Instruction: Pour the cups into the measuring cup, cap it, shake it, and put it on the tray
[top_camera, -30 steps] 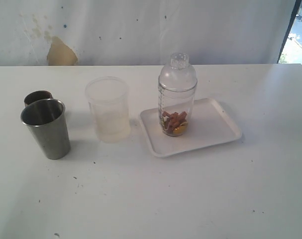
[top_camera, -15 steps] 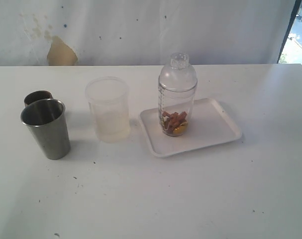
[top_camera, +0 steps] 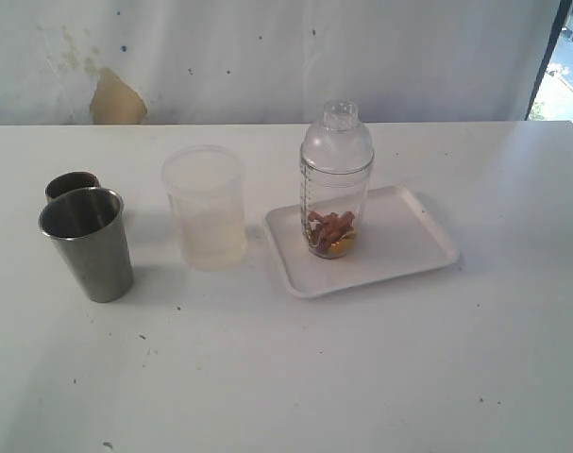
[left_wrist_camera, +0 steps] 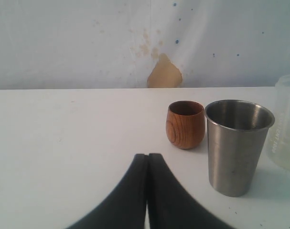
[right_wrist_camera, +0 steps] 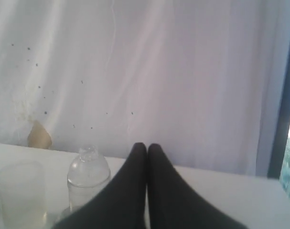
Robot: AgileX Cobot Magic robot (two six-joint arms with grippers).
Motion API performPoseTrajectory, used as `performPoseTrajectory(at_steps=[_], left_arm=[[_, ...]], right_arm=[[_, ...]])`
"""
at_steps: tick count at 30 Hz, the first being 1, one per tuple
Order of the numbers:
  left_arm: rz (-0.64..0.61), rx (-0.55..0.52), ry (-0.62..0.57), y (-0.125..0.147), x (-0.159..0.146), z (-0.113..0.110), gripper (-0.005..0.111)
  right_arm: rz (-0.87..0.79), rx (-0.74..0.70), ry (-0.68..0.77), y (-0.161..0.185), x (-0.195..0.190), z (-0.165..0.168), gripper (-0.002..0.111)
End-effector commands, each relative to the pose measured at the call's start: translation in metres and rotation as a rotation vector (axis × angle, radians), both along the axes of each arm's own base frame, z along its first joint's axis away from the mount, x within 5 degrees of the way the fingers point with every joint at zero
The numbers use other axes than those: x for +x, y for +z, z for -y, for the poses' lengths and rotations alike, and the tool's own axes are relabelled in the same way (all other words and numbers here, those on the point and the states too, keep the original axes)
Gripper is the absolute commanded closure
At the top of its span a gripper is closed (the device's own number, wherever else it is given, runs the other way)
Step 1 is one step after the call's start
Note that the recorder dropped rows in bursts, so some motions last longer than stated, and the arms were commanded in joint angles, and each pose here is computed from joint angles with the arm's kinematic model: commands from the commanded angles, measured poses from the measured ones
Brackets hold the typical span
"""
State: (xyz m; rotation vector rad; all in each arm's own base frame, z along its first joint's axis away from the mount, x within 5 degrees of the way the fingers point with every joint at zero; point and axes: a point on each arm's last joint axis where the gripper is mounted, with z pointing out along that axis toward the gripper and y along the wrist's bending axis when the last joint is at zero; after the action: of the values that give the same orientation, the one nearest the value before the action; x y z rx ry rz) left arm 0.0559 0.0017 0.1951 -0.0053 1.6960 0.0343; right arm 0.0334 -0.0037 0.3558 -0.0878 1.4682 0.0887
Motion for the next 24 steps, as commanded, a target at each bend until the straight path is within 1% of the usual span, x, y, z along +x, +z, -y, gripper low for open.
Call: performPoseTrajectory(at_steps=[1, 3, 8, 11, 15, 17, 19, 20, 24], left_arm=[[0.009, -0.01, -0.003, 0.0, 0.0, 0.0, 0.107], [0.009, -0.01, -0.003, 0.0, 0.0, 0.0, 0.107], [0.009, -0.01, -0.003, 0.0, 0.0, 0.0, 0.107], [0.011, -0.01, -0.003, 0.0, 0.0, 0.0, 0.107], [0.011, -0.01, -0.003, 0.0, 0.0, 0.0, 0.107], [0.011, -0.01, -0.003, 0.0, 0.0, 0.0, 0.107], [0.011, -0.01, -0.003, 0.0, 0.0, 0.0, 0.107], [0.011, -0.01, -0.003, 0.0, 0.0, 0.0, 0.107], [0.011, -0.01, -0.003, 0.0, 0.0, 0.0, 0.107]], right_arm=[[0.094, -0.168, 0.031, -0.022, -0.003, -0.005, 0.108], [0.087, -0.212, 0.032, -0.037, -0.004, -0.005, 0.108], [0.113, -0.208, 0.006, -0.071, 0.002, -0.007, 0.108], [0.099, -0.193, -0.004, -0.089, 0.009, -0.009, 0.108], [0.086, -0.117, -0.024, -0.112, 0.016, -0.009, 0.108], [0.085, -0.113, -0.044, -0.125, 0.02, -0.008, 0.108], [0.058, -0.117, -0.058, -0.137, 0.022, -0.008, 0.108], [0.057, -0.112, -0.06, -0.137, 0.022, -0.007, 0.108], [-0.095, -0.126, -0.065, -0.151, 0.023, -0.007, 0.108]])
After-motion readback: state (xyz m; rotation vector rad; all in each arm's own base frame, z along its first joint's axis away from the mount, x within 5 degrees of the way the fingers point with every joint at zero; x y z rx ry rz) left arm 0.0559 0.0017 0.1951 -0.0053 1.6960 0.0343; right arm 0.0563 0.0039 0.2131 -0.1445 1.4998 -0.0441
